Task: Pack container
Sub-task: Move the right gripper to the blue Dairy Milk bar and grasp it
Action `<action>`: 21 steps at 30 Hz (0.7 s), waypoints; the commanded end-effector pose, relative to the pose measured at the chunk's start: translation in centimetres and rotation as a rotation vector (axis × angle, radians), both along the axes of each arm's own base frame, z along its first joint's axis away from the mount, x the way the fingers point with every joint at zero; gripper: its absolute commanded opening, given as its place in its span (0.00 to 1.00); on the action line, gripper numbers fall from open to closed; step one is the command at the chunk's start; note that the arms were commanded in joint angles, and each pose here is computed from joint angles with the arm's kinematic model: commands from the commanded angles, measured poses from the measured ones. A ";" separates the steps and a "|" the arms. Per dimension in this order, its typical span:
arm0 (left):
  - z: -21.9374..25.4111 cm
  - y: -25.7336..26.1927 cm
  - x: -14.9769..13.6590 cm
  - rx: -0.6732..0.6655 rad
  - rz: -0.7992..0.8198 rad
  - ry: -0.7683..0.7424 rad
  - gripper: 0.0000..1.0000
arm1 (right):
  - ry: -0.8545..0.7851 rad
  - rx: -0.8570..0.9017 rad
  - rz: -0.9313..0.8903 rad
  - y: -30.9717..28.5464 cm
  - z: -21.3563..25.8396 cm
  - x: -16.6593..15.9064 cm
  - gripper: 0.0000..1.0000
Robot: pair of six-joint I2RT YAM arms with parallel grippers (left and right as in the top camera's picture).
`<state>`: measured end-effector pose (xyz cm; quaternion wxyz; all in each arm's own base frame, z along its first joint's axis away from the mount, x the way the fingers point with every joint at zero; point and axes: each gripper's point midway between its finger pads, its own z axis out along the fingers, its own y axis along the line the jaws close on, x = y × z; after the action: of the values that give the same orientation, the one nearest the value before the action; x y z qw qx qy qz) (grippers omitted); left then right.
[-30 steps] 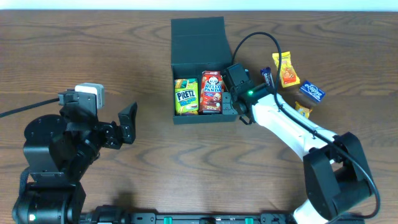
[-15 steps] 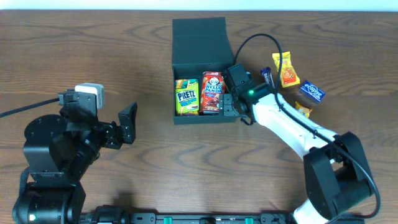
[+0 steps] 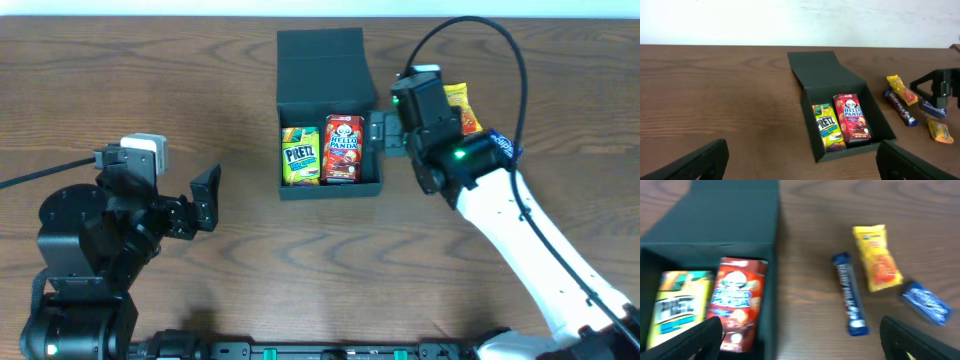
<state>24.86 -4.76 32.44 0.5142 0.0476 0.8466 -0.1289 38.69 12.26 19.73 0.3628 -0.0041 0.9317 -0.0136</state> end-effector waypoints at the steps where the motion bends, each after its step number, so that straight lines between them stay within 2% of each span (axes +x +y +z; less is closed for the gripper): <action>1: 0.5 0.2 0.0 0.017 0.001 -0.017 0.95 | -0.002 -0.063 -0.059 -3.2 0.4 0.5 0.99; 4: 0.5 0.2 0.0 0.017 0.001 -0.016 0.95 | 0.025 -0.074 -0.106 -5.4 -0.1 0.5 0.99; 9: 0.5 0.2 0.0 0.017 0.001 -0.016 0.95 | 0.089 -0.074 -0.061 -7.4 -1.8 0.7 0.99; 21: 0.5 0.2 0.0 0.017 0.001 -0.016 0.95 | 0.311 -0.132 0.029 -8.2 -10.9 2.1 0.89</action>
<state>24.86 -4.76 32.44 0.5142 0.0476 0.8466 -0.1289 40.82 4.15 10.60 0.2326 -0.0275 0.9699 -0.0664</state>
